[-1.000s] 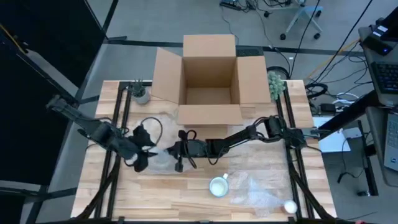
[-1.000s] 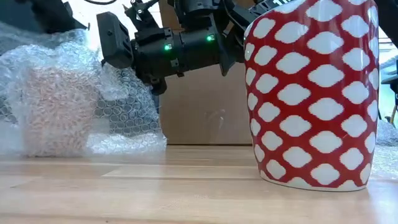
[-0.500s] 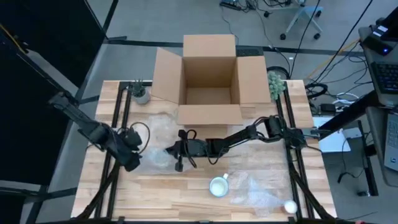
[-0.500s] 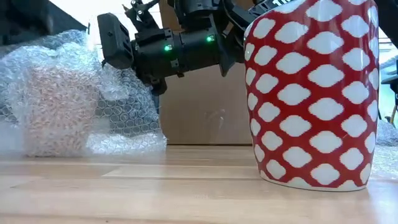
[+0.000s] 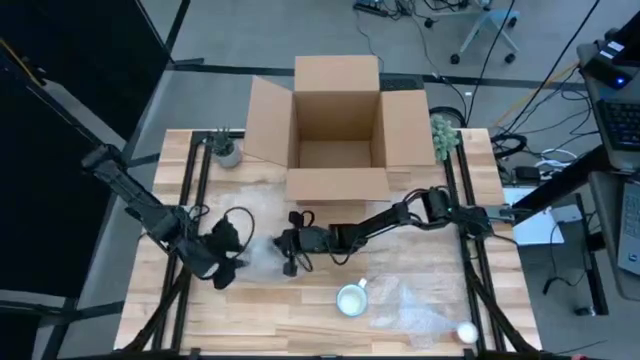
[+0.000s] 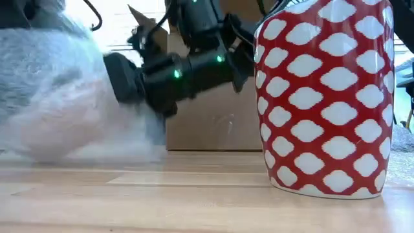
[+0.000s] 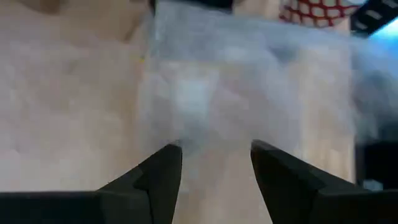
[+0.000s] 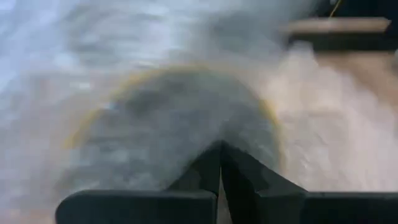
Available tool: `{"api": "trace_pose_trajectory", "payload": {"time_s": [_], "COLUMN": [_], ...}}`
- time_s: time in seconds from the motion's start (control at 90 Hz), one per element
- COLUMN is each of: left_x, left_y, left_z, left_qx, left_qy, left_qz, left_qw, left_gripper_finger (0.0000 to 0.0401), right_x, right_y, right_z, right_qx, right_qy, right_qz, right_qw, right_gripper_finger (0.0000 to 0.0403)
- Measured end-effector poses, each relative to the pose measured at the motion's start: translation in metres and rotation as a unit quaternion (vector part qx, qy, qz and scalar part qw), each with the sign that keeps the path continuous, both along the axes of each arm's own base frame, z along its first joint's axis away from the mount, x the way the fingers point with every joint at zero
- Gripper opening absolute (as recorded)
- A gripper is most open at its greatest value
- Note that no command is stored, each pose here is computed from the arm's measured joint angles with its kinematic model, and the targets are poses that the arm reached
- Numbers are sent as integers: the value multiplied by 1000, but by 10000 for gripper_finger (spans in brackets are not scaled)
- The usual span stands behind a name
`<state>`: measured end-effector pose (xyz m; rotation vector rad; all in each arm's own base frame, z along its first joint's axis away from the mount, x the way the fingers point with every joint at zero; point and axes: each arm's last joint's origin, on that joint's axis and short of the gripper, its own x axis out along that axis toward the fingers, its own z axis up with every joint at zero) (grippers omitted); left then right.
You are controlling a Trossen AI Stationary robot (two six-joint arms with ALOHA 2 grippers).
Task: Wrap mug
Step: Wrap the yellow mug with the left bubble wrap
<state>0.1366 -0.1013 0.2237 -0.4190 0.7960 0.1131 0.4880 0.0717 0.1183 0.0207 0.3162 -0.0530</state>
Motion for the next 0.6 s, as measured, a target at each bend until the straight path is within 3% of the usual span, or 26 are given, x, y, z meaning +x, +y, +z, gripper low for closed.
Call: {"api": "trace_pose_trajectory", "payload": {"time_s": [0.6], "left_x": [0], "left_y": [-4], "left_z": [-34], "left_qx": [9], "left_qy": [85], "left_qz": [23], "left_qw": [996], "left_gripper_finger": [180], "right_x": [2], "right_y": [-1], "right_z": [10], "right_qx": [-3], "right_qy": [-29], "right_qz": [-1], "right_qw": [1000], "right_gripper_finger": [0]}}
